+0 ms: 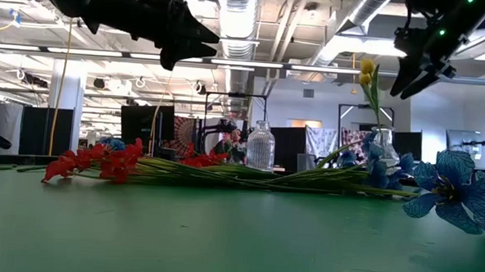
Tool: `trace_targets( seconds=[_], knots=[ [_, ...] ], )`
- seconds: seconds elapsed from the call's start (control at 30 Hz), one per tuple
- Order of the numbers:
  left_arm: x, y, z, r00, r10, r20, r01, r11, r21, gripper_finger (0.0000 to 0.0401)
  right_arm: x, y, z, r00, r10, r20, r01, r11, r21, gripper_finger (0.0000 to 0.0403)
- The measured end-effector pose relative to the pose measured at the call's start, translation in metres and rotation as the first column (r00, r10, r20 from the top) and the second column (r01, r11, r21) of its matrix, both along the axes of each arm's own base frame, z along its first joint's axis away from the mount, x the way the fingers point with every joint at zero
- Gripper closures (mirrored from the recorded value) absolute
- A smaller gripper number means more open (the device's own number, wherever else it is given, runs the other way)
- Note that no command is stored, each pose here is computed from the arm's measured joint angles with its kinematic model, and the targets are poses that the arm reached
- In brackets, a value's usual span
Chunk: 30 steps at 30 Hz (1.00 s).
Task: Sort flowers into vase by color
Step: Put the yellow flower into the right white transparent vase
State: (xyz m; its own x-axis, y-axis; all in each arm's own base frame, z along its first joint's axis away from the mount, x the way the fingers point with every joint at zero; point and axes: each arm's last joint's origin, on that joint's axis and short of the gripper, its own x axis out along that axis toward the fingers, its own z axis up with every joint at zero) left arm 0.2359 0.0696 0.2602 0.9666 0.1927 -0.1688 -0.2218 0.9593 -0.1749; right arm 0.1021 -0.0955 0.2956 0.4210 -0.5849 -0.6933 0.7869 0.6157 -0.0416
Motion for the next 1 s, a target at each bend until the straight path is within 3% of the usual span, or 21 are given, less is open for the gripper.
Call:
trace_targets(
  seconds=[0.3, 0.63, 0.73, 0.83, 1.0],
  knots=[
    [0.010, -0.041, 0.011, 0.975, -0.170, -0.145, 0.165, 0.985, -0.048, 0.0234, 0.017, 0.028, -0.001, 0.982, 0.181, 0.060, -0.187, 0.976, 0.110, 0.0158],
    [0.005, -0.116, 0.017, 0.862, -0.433, -0.262, 0.404, 0.901, -0.161, 0.0234, 0.039, 0.067, 0.006, 0.901, 0.382, 0.207, -0.409, 0.906, 0.110, 0.0159],
    [-0.003, -0.131, 0.010, 0.843, -0.425, -0.331, 0.350, 0.899, -0.264, 0.0234, 0.047, 0.079, 0.010, 0.867, 0.421, 0.265, -0.458, 0.884, 0.093, 0.0159],
    [-0.014, -0.141, 0.000, 0.819, -0.376, -0.434, 0.208, 0.899, -0.386, 0.0234, 0.059, 0.091, 0.010, 0.846, 0.451, 0.284, -0.485, 0.873, 0.059, 0.0159],
    [-0.031, -0.154, -0.013, 0.732, -0.369, -0.573, 0.018, 0.851, -0.524, 0.0234, 0.083, 0.110, 0.004, 0.818, 0.505, 0.276, -0.529, 0.848, 0.016, 0.0159]
  ],
)
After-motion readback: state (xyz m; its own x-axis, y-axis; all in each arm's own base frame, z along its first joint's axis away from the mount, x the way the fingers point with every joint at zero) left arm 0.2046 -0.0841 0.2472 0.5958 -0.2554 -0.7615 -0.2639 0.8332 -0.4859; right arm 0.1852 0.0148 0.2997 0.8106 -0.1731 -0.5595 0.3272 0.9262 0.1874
